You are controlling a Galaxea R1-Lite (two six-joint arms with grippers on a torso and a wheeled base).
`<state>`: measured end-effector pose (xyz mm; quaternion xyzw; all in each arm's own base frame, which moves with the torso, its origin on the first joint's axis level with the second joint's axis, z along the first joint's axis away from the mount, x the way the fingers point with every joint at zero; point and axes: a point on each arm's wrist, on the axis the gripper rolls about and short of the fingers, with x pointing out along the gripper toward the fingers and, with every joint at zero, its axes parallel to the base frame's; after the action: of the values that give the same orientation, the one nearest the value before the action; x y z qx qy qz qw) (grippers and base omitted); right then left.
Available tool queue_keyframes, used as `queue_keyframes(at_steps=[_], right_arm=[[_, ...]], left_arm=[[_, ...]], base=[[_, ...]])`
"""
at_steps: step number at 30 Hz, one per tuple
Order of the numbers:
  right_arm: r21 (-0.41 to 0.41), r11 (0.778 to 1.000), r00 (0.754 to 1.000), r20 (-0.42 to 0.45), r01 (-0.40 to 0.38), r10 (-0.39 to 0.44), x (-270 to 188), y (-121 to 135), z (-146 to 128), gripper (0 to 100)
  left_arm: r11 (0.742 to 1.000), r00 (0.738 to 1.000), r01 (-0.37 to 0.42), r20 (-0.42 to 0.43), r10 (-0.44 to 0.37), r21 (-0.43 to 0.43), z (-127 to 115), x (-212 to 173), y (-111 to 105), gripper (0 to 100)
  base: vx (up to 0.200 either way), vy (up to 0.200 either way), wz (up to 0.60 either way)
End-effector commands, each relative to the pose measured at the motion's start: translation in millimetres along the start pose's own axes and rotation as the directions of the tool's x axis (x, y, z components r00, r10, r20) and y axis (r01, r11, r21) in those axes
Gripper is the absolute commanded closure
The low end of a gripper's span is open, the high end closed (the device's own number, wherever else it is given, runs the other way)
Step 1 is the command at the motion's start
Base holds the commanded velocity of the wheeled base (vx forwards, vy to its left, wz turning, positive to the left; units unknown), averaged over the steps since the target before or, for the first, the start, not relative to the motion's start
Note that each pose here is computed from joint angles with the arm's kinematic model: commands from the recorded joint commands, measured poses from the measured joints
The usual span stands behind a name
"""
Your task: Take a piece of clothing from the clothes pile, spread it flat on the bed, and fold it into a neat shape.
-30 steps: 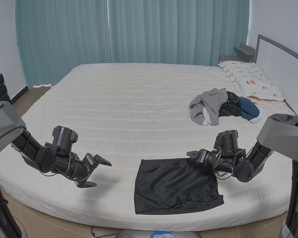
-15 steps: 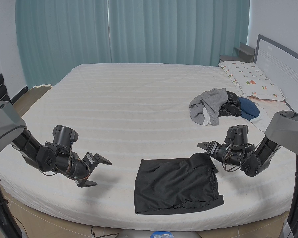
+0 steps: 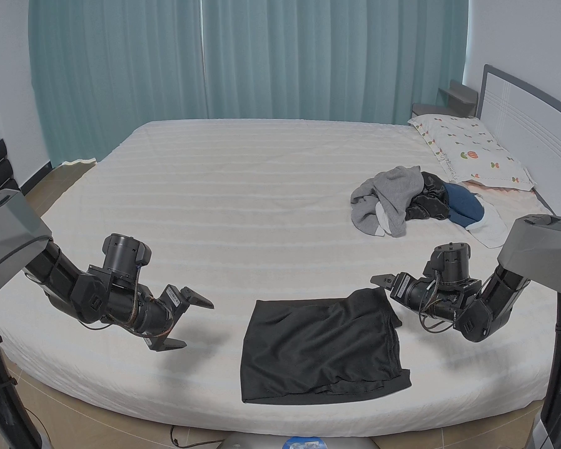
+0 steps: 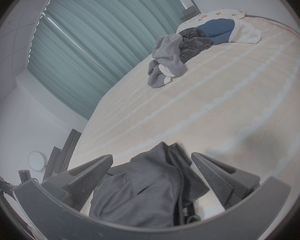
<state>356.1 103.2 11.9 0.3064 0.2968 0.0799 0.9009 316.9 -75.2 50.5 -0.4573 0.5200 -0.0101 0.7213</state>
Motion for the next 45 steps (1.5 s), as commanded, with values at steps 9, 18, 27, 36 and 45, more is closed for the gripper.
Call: queue_keyframes(at_steps=[9, 18, 27, 36, 45], right_arm=[[-0.007, 0.999, 0.999, -0.034, -0.036, 0.036, 1, 8, -7, 0], [-0.012, 0.998, 0.997, -0.062, -0.057, 0.056, 3, 11, -13, 0], [-0.017, 0.998, 0.996, -0.066, -0.064, 0.063, 8, 13, -15, 0], [-0.017, 0.994, 0.989, -0.103, -0.105, 0.103, 11, 13, -19, 0], [-0.022, 0.983, 0.971, -0.159, -0.184, 0.178, 16, 17, -31, 0]], left_arm=[[0.981, 0.969, -0.177, 0.187, 0.159, 0.085, -20, 68, -22, 0], [0.977, 0.961, -0.161, 0.247, 0.123, 0.140, -10, 102, -43, 0], [0.960, 0.952, -0.187, 0.281, 0.125, 0.209, -9, 122, -47, 100], [0.961, 0.929, -0.186, 0.356, 0.104, 0.202, -7, 130, -46, 100], [0.980, 0.903, -0.174, 0.411, 0.121, 0.095, 3, 114, -40, 100]], base=[[0.000, 0.000, 0.00], [0.000, 0.000, 0.00], [0.000, 0.000, 0.00], [0.000, 0.000, 0.00], [0.000, 0.000, 0.00]])
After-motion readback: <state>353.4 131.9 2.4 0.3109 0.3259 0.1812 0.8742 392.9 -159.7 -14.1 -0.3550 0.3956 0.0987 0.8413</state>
